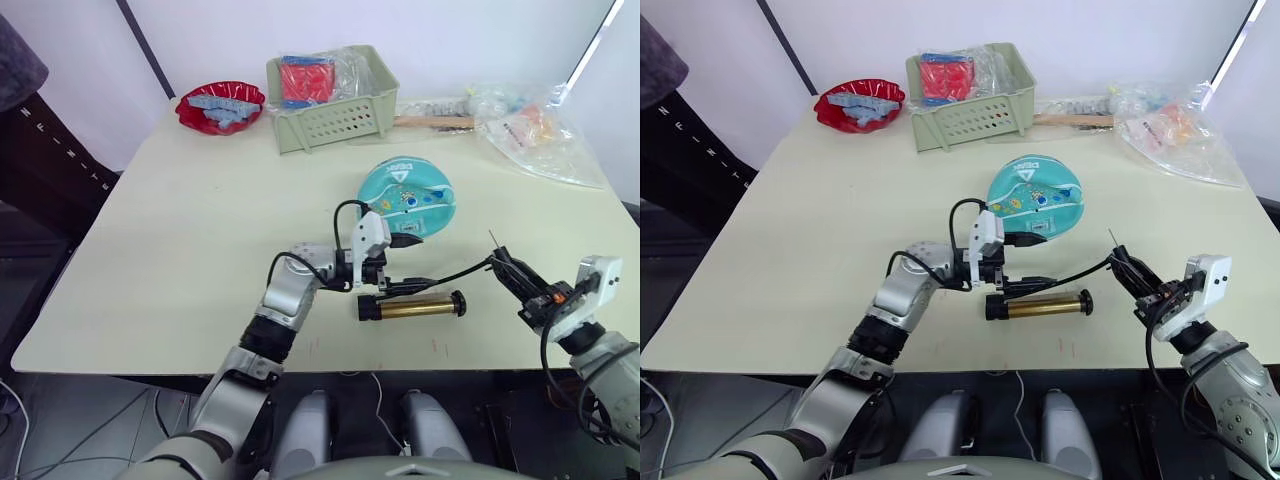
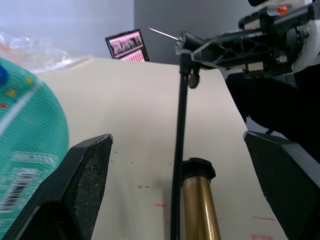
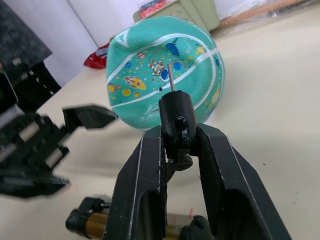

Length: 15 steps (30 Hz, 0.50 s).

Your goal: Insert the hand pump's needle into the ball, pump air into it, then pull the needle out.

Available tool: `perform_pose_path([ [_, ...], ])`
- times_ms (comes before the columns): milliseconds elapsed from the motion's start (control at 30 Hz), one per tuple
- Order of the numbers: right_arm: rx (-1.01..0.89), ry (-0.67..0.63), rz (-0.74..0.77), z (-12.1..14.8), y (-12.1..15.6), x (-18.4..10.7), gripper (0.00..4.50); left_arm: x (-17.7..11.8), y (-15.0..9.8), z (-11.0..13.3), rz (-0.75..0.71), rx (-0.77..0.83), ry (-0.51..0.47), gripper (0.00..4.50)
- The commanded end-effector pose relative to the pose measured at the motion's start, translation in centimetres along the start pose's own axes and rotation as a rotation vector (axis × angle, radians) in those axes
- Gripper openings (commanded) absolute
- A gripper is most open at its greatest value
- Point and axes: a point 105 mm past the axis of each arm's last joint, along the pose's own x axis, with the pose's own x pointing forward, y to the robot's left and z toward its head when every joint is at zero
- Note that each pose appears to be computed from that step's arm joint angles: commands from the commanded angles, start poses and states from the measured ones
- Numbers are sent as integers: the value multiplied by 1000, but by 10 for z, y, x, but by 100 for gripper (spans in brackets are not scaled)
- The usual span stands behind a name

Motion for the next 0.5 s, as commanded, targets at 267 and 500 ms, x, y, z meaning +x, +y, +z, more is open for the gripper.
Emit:
perform_pose_path([
  [267, -342, -24, 108, 24, 13, -16, 38, -47, 20, 29, 101, 80, -7, 443],
  [500, -468, -5, 169, 24, 20, -20, 38, -61, 42, 45, 178, 126, -2, 443],
])
